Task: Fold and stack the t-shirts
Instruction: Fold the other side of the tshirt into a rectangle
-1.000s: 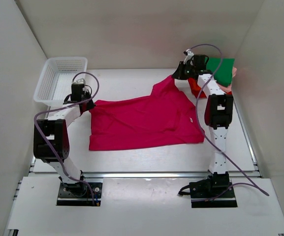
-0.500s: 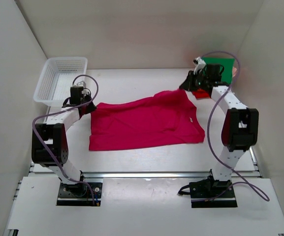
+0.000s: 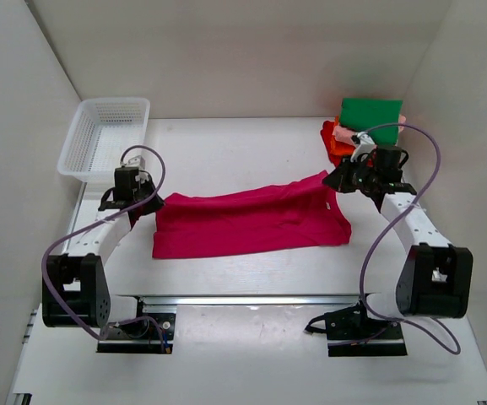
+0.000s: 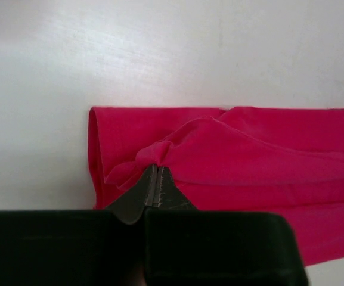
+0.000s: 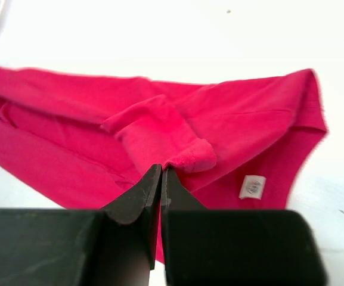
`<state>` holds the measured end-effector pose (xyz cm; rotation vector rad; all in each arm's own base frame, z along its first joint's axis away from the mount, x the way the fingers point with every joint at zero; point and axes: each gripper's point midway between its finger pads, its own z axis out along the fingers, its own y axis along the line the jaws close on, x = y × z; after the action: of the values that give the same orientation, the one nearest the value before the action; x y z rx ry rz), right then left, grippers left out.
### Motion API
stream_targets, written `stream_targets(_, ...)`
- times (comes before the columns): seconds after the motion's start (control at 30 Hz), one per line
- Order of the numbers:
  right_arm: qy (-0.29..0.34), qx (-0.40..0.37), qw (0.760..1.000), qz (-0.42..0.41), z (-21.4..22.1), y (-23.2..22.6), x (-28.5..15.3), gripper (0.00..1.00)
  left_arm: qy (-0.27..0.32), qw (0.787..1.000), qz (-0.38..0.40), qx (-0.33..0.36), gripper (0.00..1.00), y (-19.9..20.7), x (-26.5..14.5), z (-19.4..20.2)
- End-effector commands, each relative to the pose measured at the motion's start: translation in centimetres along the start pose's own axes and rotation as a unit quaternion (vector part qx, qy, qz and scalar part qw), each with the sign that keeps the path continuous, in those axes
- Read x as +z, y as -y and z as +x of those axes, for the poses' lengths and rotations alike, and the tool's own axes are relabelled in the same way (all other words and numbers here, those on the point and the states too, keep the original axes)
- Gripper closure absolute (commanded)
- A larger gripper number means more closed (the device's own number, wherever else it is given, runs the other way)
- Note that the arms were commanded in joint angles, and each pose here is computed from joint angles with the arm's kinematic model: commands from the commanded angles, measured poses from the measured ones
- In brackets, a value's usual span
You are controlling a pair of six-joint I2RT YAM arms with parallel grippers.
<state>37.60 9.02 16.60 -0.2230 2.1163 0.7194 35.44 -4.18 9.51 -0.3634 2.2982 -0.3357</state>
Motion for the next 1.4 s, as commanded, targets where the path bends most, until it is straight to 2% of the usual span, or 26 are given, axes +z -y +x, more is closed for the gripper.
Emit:
stream_targets(0.0,0.029,-0.023,0.999,0.006,-0.6,-0.1,-1.4,1.00,-0.017,1.000,-0.005,0.001,1.00,-0.5,-0.9,1.8)
stream_targets(0.3,0.009,-0.017,1.000,0.001,3.0,-1.7,-2.7,0.99,-0.060,0.998,-0.020,-0.001,1.00,-1.6,-0.6,5.3)
stream_targets(0.83,-0.027,-0.009,1.000,0.003,9.0,-3.7,-3.9,1.00,-0.063,0.997,-0.051,0.004,1.00,-3.3,-0.2,6.3)
stream_targets(1.13,-0.056,0.033,0.997,0.036,13.5,-2.5,-4.3,1.00,-0.066,0.996,-0.059,-0.006,1.00,-3.8,0.1,6.9)
stream_targets(1.2,-0.066,0.049,0.996,0.042,13.8,-2.1,-4.4,1.00,-0.061,0.996,-0.061,-0.014,0.90,-4.0,-0.2,6.5)
stream_targets(1.23,-0.065,0.055,0.996,0.035,13.8,-2.4,-4.6,1.00,-0.054,0.997,-0.058,-0.013,0.95,-3.8,-0.3,6.2)
stream_targets(1.3,-0.069,0.056,0.996,0.024,14.4,-2.9,-4.6,1.00,-0.045,0.998,-0.050,-0.010,0.92,-3.5,-0.5,5.6)
stream_targets(1.33,-0.068,0.051,0.996,0.029,14.6,-2.9,-4.6,1.00,-0.050,0.997,-0.052,-0.011,0.86,-3.6,-0.4,5.8)
stream_targets(1.37,-0.069,0.051,0.996,0.027,14.7,-3.1,-4.5,1.00,-0.045,0.998,-0.046,-0.012,0.70,-3.2,-0.5,5.3)
